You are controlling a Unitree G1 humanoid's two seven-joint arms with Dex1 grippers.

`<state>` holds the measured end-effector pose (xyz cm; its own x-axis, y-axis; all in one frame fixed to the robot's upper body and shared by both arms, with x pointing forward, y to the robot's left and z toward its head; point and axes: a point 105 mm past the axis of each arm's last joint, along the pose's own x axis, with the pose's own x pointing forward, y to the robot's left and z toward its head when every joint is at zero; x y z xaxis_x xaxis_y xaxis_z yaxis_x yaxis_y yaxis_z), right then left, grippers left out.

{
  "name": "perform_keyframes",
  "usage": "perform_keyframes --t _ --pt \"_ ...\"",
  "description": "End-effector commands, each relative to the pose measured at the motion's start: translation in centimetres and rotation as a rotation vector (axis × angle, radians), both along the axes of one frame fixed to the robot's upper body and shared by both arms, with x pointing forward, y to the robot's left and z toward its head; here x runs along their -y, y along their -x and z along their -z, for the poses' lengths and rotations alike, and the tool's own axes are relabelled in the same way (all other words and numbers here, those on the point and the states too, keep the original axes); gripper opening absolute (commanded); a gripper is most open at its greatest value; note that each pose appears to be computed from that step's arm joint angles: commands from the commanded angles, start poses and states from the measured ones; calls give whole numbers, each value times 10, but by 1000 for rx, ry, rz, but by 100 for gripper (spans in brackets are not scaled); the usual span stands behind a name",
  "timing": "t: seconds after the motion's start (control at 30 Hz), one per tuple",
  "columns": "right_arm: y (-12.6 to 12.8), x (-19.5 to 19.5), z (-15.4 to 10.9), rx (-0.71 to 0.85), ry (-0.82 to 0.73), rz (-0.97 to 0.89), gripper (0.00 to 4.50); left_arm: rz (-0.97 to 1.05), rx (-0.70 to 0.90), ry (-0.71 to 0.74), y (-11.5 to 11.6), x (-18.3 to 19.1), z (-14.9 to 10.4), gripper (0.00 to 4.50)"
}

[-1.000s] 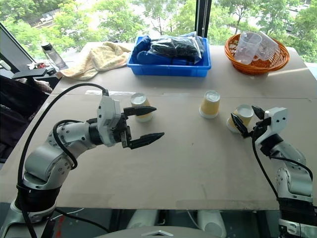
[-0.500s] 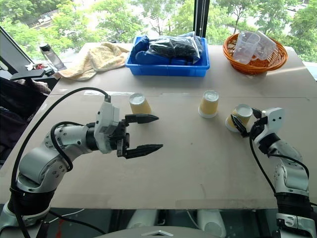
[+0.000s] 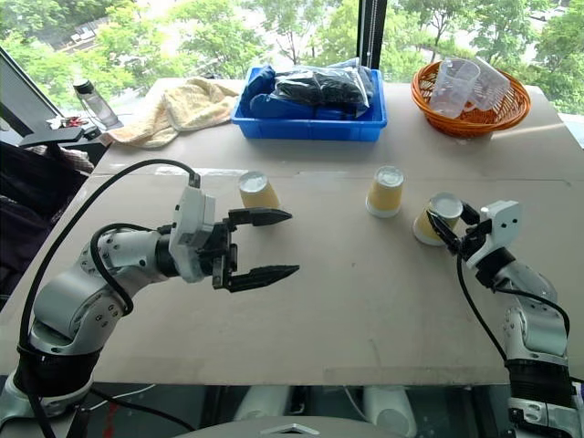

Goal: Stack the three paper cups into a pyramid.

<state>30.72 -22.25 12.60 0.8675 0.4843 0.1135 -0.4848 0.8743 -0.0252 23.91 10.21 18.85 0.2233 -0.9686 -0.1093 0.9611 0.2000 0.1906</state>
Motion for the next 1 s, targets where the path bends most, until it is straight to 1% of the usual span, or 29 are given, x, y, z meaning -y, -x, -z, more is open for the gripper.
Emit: perform_keyframes --t 0.03,0.1,0.17,0.27,0.37,0.57,0.7,0.87,0.93,0.97,1.0 --pt "23 -14 -15 15 -6 -134 215 2 54 -17 5 -4 -7 450" --pt "39 -21 -12 -19 11 -211 215 -1 54 -17 6 -6 -8 450" --pt "60 -38 -5 -64 51 -326 215 2 49 -17 9 -7 -8 450" --pt "75 -59 5 -84 93 -420 215 9 42 -20 11 -8 -6 450" --pt "76 -75 7 -80 60 -455 215 10 40 -27 11 -9 -7 450" --pt "70 -123 14 -43 93 -618 215 -6 48 -52 10 -19 -10 450" --pt "60 -137 15 -41 114 -679 215 -23 50 -63 9 -23 -9 450" --pt "52 -144 13 -37 109 -691 215 -39 49 -63 11 -26 -8 450" --pt "51 -143 13 -40 111 -694 319 -50 50 -60 11 -27 -8 450" --pt "51 -141 11 -39 106 -696 338 -52 51 -58 11 -27 -8 450" --pt "52 -139 8 -36 96 -696 382 -55 51 -55 11 -27 -8 450"
